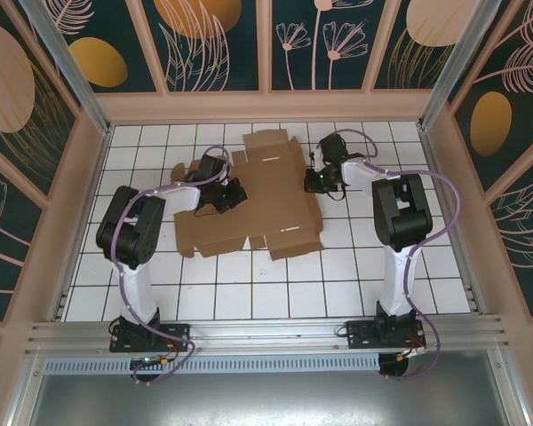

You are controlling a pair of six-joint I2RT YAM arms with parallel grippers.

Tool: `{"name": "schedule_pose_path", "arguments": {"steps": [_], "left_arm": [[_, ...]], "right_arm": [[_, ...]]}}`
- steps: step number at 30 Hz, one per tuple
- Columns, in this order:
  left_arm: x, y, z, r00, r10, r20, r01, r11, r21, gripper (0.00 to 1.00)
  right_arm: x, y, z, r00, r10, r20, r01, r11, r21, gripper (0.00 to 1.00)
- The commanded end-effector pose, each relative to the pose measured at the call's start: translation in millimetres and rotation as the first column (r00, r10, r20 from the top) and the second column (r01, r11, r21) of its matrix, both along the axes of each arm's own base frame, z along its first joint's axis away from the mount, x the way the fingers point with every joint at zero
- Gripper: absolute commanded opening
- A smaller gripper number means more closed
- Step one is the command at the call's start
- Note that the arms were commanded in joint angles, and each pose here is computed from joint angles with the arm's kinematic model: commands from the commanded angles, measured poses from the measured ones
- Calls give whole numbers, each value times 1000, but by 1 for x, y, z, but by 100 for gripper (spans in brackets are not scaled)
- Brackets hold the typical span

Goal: Fold the paper box

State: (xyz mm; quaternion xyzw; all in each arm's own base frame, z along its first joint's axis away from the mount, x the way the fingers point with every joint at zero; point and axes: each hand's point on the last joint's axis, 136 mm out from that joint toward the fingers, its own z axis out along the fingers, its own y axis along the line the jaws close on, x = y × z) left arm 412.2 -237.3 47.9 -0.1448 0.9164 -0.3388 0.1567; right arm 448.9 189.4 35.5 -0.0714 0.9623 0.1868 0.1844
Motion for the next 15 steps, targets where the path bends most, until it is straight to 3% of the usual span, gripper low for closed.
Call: {"name": "schedule_pose_path", "arguments": {"steps": [1, 8, 15], "left_arm": [[-3, 19, 38, 995, 60, 79, -64, 997, 52, 0], [-20, 62, 0, 990, 140, 35, -144, 969, 203, 0], [-18, 58, -15, 991, 131, 6, -130, 971, 201, 0]], "right_arm": [[5, -27, 6, 999, -25, 31, 32, 974, -226, 6], [14, -19, 5, 996, 65, 61, -25, 861, -508, 7], [15, -7, -12, 988, 133, 78, -37, 697, -716, 8]]}}
